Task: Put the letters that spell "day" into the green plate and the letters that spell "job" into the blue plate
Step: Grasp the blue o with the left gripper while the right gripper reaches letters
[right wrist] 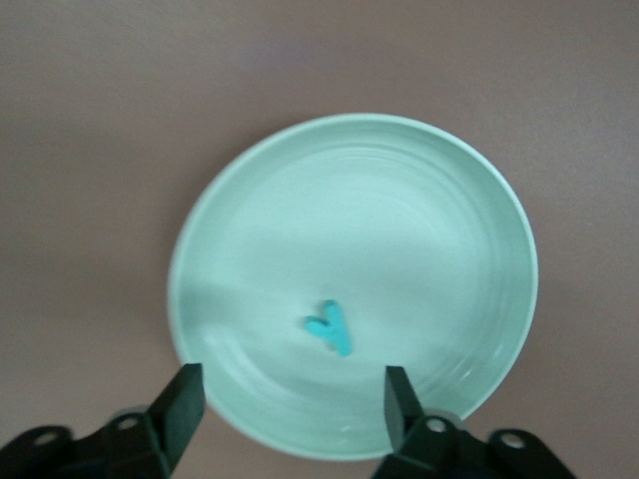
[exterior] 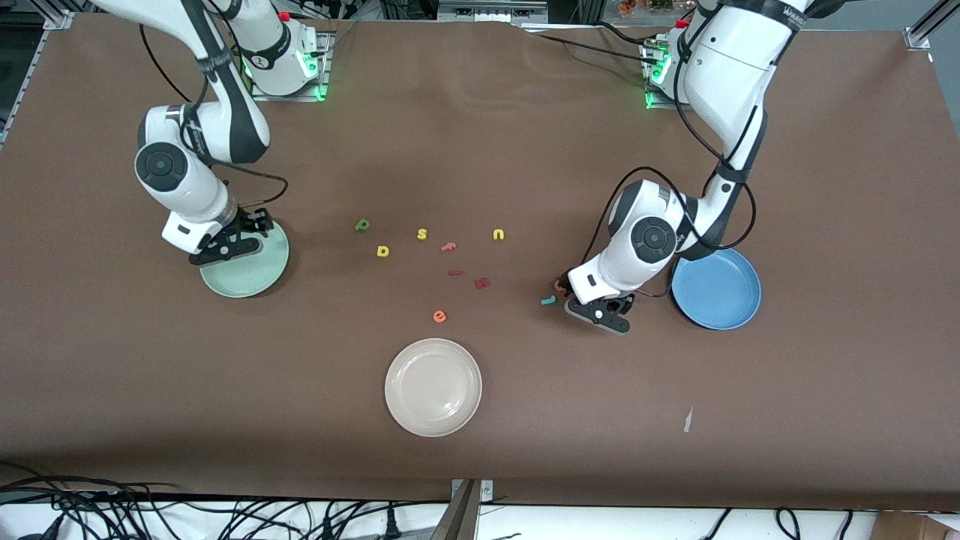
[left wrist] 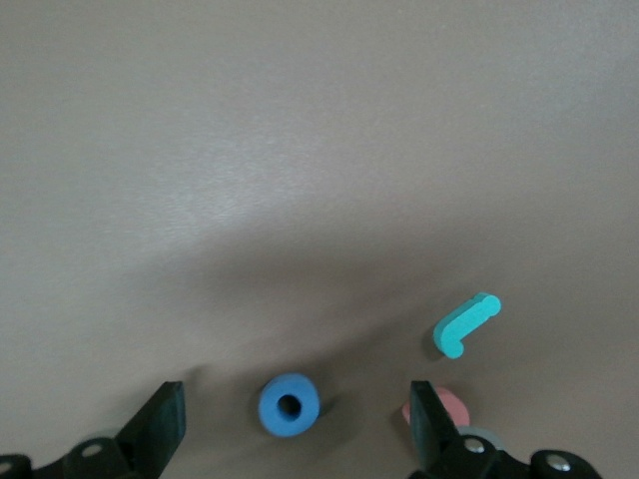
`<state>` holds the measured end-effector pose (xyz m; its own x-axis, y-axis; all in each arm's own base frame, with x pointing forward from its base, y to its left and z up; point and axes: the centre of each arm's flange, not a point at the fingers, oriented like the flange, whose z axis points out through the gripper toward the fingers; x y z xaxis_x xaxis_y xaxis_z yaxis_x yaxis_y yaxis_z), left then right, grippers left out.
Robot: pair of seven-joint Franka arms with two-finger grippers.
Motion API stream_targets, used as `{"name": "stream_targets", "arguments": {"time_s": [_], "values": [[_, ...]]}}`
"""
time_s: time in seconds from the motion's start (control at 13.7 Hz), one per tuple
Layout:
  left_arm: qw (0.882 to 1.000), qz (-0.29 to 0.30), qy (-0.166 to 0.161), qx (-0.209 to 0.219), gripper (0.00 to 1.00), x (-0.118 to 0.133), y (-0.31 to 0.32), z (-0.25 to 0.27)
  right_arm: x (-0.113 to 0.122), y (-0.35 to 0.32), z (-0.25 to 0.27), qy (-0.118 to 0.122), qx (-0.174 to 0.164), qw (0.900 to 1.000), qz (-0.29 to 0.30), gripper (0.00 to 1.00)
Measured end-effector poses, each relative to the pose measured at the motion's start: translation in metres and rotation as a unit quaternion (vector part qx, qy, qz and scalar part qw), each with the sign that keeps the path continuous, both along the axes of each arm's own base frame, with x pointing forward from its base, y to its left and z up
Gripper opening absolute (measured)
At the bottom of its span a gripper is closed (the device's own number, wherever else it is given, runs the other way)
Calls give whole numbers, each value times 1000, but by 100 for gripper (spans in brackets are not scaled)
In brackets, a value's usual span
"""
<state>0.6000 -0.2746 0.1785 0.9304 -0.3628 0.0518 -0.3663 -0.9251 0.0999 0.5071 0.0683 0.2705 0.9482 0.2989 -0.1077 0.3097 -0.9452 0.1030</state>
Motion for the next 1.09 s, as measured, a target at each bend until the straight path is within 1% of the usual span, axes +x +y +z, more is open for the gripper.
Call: {"name": "stream_targets", "arguments": {"time_s": [0.07,0.15,0.22,0.29,0.44,0.58,0.66,0.8,0.87,0.95,1.02,1.09], "values": [[1000,0,0,1,98,0,-1,-5,-1,19,15,2,1,1000,-19,99],[1000,1,-1,1,96,0,-1,-9,-3,40,24,2,3,999,-50,100],[1000,2,-2,2,96,1,0,-12,-7,60,26,1,6,996,-91,100],[1000,3,-4,2,91,3,2,-12,-12,79,23,1,9,991,-135,100],[1000,7,-8,3,90,7,5,-9,-18,113,15,-4,15,977,-211,100],[1000,9,-10,5,90,10,10,-9,-19,138,3,-17,21,966,-258,100],[1000,10,-10,6,88,10,10,-9,-22,151,-2,-23,24,961,-273,100],[1000,10,-8,6,87,9,11,-11,-24,175,-11,-37,36,958,-281,100],[1000,9,-7,7,90,8,10,-11,-24,185,-15,-45,44,958,-281,100],[1000,7,-6,7,90,7,8,-11,-25,195,-22,-50,48,958,-279,100],[1000,4,-4,7,91,5,4,-12,-26,205,-29,-50,49,959,-275,99],[1000,0,-2,8,91,1,0,-13,-25,213,-36,-49,49,960,-272,94]]}}
